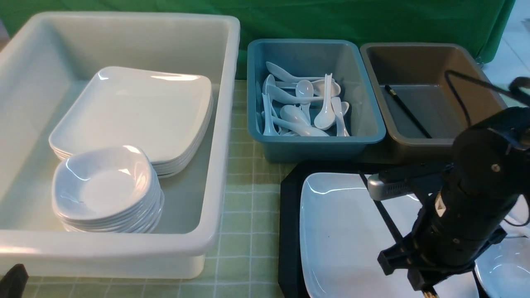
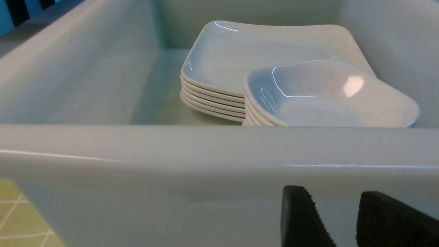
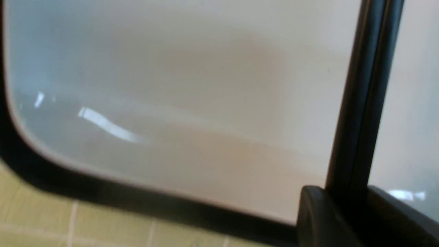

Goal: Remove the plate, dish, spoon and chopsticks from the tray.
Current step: Use the right arm to put the chopsticks into the small storage box on the right

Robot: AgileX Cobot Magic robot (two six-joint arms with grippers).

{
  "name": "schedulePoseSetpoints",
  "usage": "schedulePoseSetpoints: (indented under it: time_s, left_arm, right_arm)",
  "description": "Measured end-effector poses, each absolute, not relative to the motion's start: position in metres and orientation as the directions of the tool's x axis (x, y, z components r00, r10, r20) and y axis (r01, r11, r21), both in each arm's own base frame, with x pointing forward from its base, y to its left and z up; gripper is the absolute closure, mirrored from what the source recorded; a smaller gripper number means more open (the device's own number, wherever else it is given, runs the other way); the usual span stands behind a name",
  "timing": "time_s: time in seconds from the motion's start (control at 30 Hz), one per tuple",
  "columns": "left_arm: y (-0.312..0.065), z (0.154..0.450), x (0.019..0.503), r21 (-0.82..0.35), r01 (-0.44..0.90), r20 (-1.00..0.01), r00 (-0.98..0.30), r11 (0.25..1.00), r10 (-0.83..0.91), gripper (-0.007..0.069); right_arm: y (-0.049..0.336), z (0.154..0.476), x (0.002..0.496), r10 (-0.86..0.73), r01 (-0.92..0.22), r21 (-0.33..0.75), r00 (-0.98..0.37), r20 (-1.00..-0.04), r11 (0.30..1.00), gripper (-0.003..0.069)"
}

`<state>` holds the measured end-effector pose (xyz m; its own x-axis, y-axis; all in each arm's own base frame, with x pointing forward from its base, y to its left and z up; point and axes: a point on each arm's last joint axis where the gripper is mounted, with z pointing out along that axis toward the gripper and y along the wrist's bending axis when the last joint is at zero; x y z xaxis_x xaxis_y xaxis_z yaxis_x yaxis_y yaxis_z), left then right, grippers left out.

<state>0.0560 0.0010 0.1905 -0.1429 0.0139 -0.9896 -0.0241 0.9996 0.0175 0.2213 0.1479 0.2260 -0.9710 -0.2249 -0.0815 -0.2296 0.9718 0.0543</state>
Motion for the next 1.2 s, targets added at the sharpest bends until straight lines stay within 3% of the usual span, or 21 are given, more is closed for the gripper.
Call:
schedulePoseSetpoints:
  time_s: [0.1, 0.27, 0.4, 0.77, 1.03, 1.2]
  left_arm:
    - [0.001, 0.191, 0.056, 0.017, -0.024, -0.990, -0.143, 1.000, 0.013, 0.0398]
    - [0.001, 0.191, 0.056, 0.017, -0.024, -0.990, -0.143, 1.000, 0.013, 0.0398]
    - [0.001, 0.191, 0.056, 0.017, -0.024, -0.990, -0.143, 1.000, 0.013, 0.0398]
    - [0.001, 0.191, 0.056, 0.017, -0.024, -0.990, -0.141, 1.000, 0.013, 0.0398]
    - [0.001, 0.191, 0.056, 0.017, -0.024, -0.990, -0.141, 1.000, 0.013, 0.0398]
    - [0.001, 0.191, 0.056, 0.017, -0.024, -0.990, -0.141, 1.000, 0.013, 0.0398]
  right_arm:
    - [0.147, 0.249, 0.207, -0.239, -0.252, 0.082, -0.960, -0.143, 0.964, 0.0545]
    - [0.134, 0.288, 0.198, -0.185, -0.250, 0.150, -0.919, -0.349, 0.957, 0.0545]
    - [0.116, 0.296, 0.211, -0.104, -0.182, 0.158, -0.908, -0.405, 0.971, 0.0545]
    - [0.054, 0.302, 0.311, 0.037, -0.028, 0.103, -0.813, -0.582, 0.994, 0.0545]
    - [0.048, 0.291, 0.409, 0.059, -0.005, 0.097, -0.758, -0.649, 0.995, 0.0545]
    - [0.053, 0.265, 0.460, 0.059, -0.009, 0.097, -0.736, -0.674, 0.995, 0.0545]
